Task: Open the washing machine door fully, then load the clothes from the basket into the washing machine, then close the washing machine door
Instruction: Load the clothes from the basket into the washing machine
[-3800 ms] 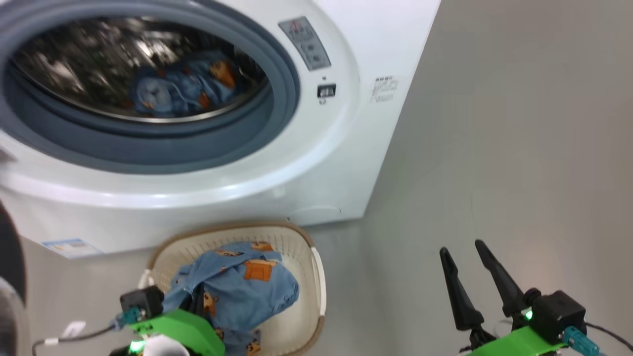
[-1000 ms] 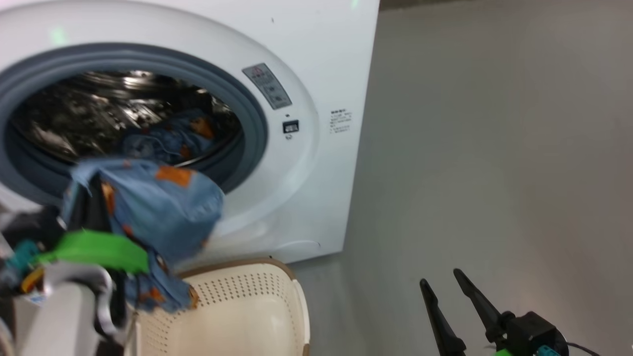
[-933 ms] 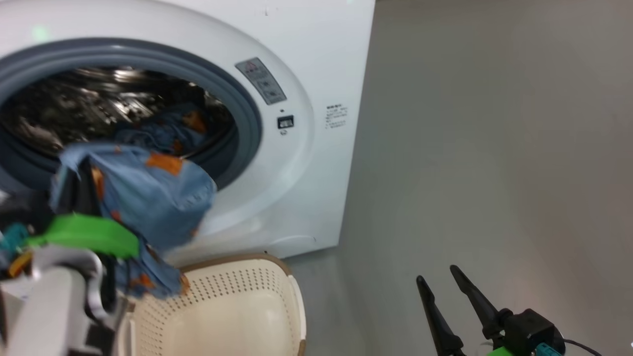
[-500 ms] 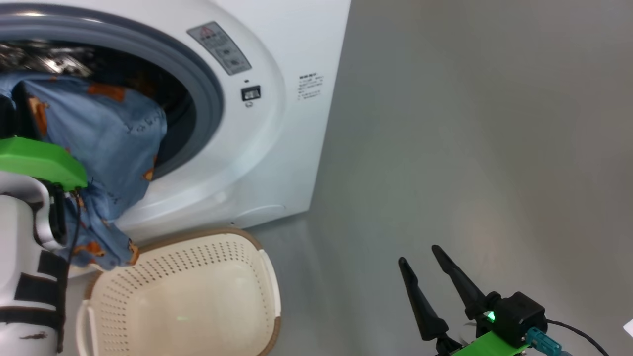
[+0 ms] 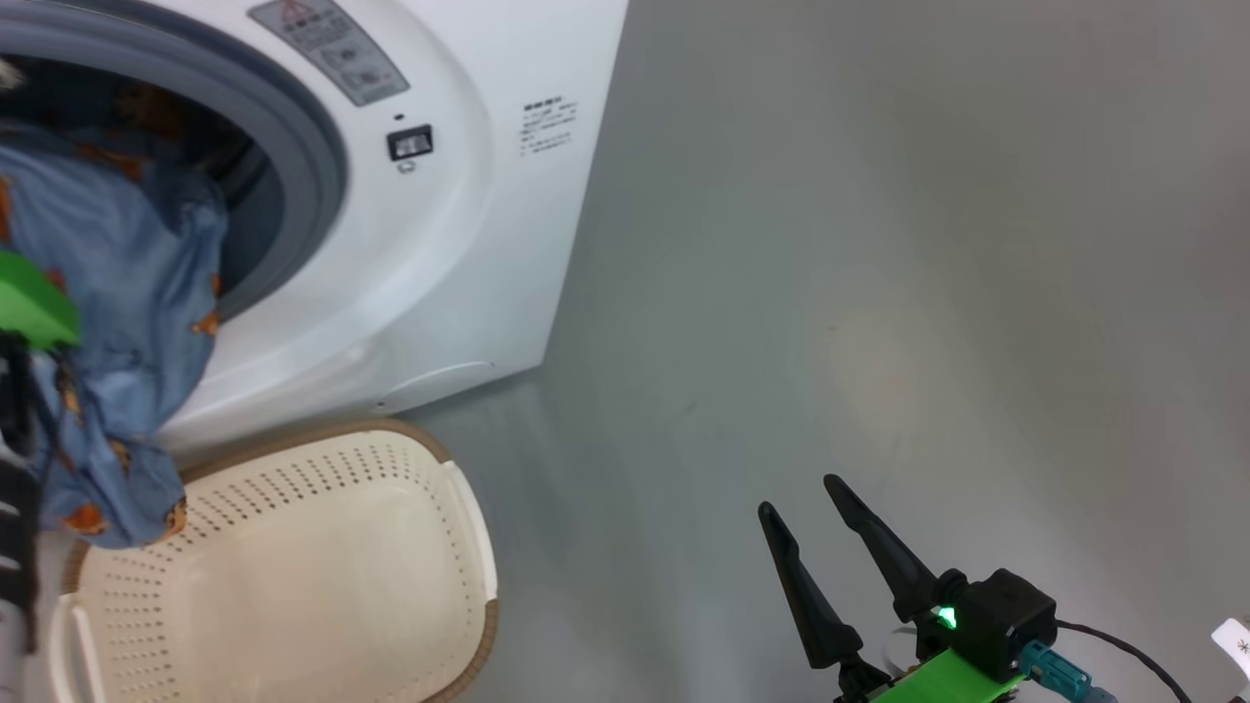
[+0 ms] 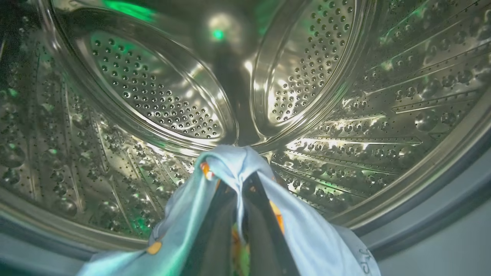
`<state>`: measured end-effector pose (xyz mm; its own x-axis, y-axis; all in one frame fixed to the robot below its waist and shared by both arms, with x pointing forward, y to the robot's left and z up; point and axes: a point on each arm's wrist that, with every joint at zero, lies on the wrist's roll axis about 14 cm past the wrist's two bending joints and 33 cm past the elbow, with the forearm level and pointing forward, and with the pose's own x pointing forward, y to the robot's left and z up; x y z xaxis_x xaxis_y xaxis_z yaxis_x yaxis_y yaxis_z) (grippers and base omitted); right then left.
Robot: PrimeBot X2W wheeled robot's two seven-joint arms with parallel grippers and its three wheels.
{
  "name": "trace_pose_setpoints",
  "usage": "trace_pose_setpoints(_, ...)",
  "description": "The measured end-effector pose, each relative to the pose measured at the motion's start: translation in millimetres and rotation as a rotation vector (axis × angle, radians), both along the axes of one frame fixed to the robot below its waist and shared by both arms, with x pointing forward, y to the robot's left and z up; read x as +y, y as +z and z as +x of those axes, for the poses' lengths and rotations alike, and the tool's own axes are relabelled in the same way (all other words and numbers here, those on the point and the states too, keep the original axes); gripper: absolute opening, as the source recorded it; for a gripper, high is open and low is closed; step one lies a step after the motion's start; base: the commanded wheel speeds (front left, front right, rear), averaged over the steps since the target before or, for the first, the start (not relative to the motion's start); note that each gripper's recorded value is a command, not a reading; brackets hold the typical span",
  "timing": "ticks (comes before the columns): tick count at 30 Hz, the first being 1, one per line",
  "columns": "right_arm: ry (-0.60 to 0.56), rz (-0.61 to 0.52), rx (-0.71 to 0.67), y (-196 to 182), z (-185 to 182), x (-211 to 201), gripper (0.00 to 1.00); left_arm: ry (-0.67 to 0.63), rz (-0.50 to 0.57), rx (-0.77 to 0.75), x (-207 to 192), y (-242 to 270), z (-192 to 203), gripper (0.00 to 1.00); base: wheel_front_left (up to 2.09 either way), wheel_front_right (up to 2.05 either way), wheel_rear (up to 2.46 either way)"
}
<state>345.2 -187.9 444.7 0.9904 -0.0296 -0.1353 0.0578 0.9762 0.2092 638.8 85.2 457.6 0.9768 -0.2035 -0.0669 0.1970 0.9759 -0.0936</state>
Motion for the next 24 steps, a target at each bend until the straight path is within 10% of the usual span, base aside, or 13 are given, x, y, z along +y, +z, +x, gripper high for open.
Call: trace_pose_setpoints(24, -0.062, 0.001, 0.127, -32.2, -6.7, -10.1, 1.0, 0.058, -0.063, -0.09, -8.4, 13.0, 94.1, 0.0, 0.0, 0.0, 0.0)
